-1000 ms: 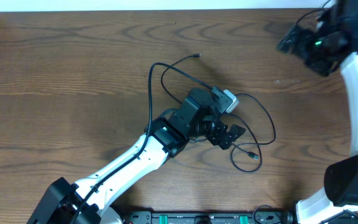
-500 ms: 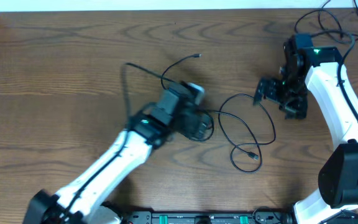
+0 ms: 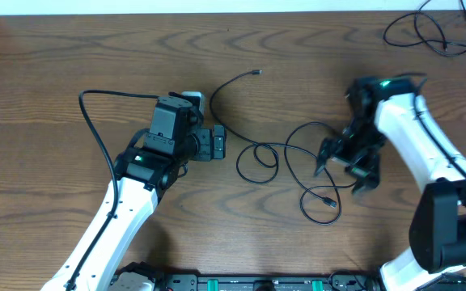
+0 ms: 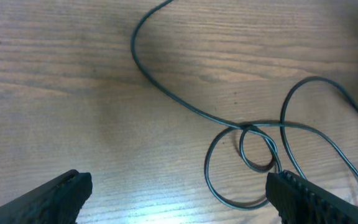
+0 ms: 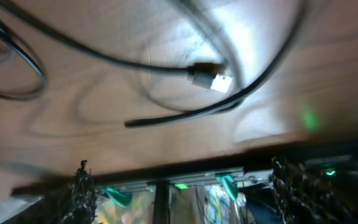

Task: Untangle cables
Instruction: 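Move the right gripper back to the center cables and grasp a strand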

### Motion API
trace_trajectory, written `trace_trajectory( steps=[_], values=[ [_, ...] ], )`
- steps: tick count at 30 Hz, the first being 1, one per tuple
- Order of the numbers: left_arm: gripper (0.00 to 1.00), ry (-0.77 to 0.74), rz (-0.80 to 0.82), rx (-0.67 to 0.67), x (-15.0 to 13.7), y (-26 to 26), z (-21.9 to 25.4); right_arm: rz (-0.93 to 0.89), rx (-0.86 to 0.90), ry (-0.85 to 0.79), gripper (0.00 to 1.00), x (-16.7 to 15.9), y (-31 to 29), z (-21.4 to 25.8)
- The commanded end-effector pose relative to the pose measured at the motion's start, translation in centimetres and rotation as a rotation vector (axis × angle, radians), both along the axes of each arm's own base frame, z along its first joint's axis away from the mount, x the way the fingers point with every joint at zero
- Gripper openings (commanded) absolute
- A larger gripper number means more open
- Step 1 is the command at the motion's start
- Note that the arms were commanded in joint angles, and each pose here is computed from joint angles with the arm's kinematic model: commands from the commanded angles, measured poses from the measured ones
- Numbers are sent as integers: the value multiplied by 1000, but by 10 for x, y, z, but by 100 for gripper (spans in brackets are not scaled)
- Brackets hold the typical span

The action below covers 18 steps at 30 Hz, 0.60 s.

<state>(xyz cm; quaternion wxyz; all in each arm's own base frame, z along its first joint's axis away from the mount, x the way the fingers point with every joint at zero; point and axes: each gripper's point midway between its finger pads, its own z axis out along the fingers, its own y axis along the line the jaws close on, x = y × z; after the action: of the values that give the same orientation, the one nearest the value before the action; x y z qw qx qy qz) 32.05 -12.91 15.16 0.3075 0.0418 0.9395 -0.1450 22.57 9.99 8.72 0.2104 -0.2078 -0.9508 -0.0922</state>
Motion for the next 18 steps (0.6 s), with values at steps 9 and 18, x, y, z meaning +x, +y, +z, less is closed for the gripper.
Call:
trace_trajectory(
  steps=[9,18],
  values=[
    [96,3,17,-3,4,1,2,-149,0,-130,59,5,49,-75],
    [96,3,17,-3,4,1,2,193,184,-611,78,87,88,-68]
  ],
)
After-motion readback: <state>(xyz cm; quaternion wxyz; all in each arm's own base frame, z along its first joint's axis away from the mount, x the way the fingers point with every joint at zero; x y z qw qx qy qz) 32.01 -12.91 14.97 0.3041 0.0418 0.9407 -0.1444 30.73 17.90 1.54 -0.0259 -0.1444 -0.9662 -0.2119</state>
